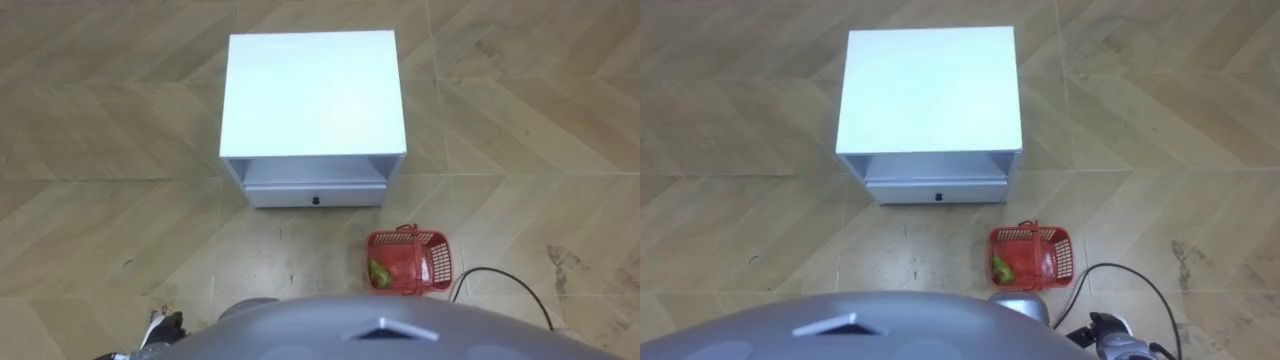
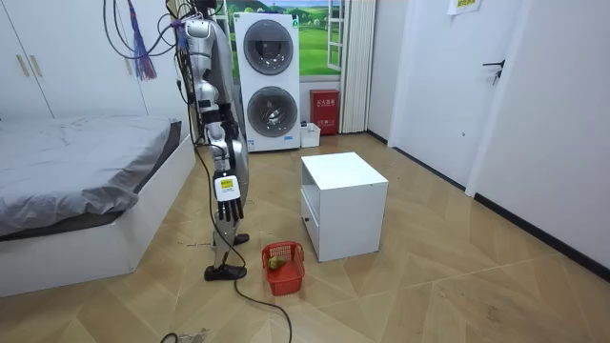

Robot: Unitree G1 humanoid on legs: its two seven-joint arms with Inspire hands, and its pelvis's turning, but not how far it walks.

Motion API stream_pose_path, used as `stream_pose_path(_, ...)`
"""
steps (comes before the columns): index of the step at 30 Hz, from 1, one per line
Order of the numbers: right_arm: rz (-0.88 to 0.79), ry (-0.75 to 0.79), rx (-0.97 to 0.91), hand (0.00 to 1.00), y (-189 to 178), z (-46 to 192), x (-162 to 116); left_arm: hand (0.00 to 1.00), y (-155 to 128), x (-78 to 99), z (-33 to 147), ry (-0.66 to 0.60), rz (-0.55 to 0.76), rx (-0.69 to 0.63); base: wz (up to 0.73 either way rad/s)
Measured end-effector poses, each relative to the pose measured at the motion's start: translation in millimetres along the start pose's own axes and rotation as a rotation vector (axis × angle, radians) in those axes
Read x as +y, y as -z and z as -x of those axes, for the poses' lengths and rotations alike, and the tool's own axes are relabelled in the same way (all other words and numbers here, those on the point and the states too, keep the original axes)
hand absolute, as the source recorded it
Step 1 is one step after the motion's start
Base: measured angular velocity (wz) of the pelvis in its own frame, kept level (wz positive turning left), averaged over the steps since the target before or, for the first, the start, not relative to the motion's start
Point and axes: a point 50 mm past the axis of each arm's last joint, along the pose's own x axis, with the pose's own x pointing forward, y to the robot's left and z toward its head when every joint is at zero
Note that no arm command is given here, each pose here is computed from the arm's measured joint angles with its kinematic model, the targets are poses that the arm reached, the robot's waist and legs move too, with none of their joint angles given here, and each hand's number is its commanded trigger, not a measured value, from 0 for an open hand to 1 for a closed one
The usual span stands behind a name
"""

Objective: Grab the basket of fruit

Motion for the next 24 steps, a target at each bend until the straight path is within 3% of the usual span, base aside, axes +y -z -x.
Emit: stream_pose_path(24,0.055,-0.042,0.039,0.00,8.2,0.2,6.9,0.00,-1.3,1.8,0.0,-0.043,0.007,-0.004,0.01)
